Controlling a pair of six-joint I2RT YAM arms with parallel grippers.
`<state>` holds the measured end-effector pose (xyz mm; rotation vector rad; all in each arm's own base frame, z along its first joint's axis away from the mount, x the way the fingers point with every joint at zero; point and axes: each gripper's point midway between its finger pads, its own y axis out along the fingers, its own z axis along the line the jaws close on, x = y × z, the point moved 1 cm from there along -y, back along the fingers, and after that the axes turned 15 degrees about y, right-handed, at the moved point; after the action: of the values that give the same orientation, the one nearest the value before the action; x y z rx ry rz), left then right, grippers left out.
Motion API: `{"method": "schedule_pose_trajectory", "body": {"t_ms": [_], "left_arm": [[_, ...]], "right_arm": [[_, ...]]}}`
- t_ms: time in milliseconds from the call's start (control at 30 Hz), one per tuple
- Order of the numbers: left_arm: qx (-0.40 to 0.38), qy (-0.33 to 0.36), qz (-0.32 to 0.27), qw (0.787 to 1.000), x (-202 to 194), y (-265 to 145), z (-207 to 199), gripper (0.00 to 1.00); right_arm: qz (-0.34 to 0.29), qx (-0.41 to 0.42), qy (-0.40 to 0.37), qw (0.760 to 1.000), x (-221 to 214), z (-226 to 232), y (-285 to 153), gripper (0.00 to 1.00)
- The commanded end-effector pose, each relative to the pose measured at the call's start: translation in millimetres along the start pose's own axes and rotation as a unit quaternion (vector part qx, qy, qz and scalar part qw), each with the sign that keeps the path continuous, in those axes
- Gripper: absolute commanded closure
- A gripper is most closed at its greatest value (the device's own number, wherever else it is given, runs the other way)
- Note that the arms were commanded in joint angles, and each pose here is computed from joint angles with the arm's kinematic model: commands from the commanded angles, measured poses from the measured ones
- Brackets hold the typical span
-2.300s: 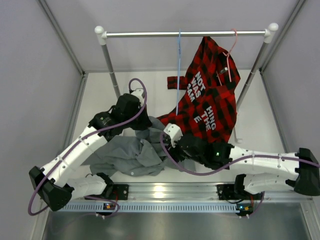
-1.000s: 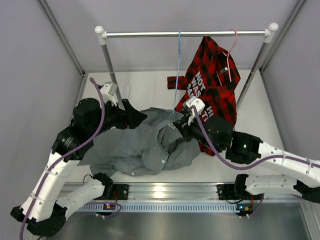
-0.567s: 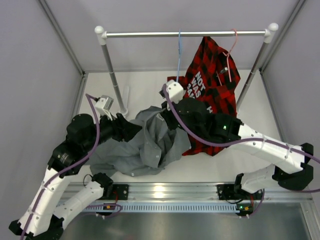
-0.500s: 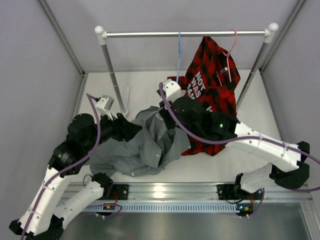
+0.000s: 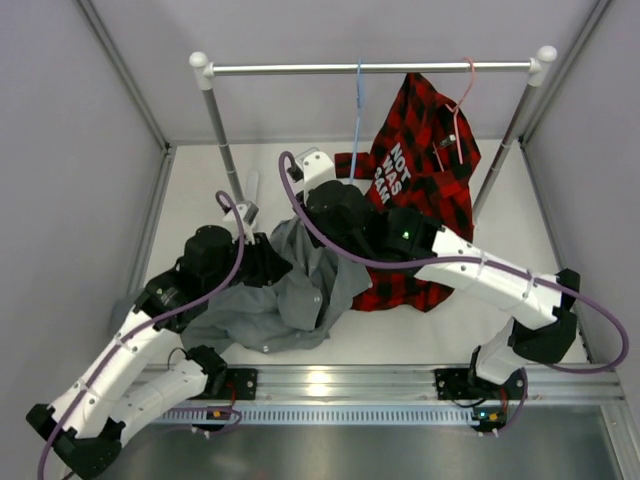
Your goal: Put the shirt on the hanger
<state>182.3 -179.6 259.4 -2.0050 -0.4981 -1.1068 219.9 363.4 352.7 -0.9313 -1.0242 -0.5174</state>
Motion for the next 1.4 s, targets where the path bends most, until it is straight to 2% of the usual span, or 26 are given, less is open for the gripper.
{"method": "schedule_pose_trajectory", "body": {"t_ms": [0,33,200,300,367,433,533,633,700,833,967,1000,1033,1100,1167,1200,1267,1367], "left_arm": [[0.046,-0.013,-0.009,0.999,-3,14,11,0.64],[0.039,-0.013,-0.003,0.999,-8,17,5,0.65],[0.102,-0.002,0.002,0.995,-12,31,16,0.63],[0.105,-0.004,-0.003,0.994,-9,40,17,0.56],[0.102,0.001,-0.010,0.995,-7,42,16,0.55],[0.088,0.008,-0.021,0.996,-2,43,12,0.80],[0.096,0.017,-0.032,0.995,4,40,14,1.00],[0.119,0.037,-0.054,0.991,16,28,21,1.00],[0.147,0.042,-0.085,0.985,38,7,27,1.00],[0.197,0.078,-0.061,0.975,53,-26,40,1.00],[0.169,0.103,-0.015,0.980,53,-23,28,1.00],[0.139,0.101,-0.007,0.985,51,-21,18,1.00],[0.124,0.099,-0.004,0.987,50,-20,13,1.00],[0.092,0.094,0.004,0.991,46,-19,3,1.00],[0.073,0.091,0.003,0.993,45,-21,-4,1.00],[0.061,0.087,0.001,0.994,46,-22,-9,1.00],[0.030,0.082,0.001,0.996,46,-26,-20,1.00],[0.037,0.077,-0.006,0.996,49,-28,-18,1.00]], "right_arm": [[-0.025,-0.027,0.016,0.999,20,-5,4,1.00],[-0.024,-0.040,0.018,0.999,19,-11,9,1.00],[-0.006,-0.041,0.024,0.999,8,-10,23,1.00],[-0.004,-0.030,0.030,0.999,7,-6,23,1.00],[-0.001,-0.023,0.031,0.999,7,-4,21,1.00],[0.001,-0.020,0.030,0.999,4,-5,19,1.00],[0.005,-0.024,0.027,0.999,-2,-11,18,1.00],[0.012,-0.017,0.033,0.999,-11,-15,15,1.00],[0.013,0.002,0.040,0.999,-16,-15,8,1.00],[0.014,0.040,0.061,0.997,-15,-14,-9,0.98],[-0.007,0.095,0.080,0.992,11,-6,-41,0.79],[-0.003,0.122,0.080,0.989,14,1,-48,0.57],[-0.002,0.138,0.080,0.987,17,5,-53,0.44],[-0.009,0.163,0.085,0.983,31,10,-68,0.24],[-0.010,0.141,0.084,0.986,36,-1,-72,0.20],[-0.034,0.106,0.092,0.990,50,-14,-75,0.19],[-0.052,0.052,0.105,0.992,62,-38,-78,0.20],[-0.081,-0.029,0.126,0.988,77,-75,-73,0.21]]}}
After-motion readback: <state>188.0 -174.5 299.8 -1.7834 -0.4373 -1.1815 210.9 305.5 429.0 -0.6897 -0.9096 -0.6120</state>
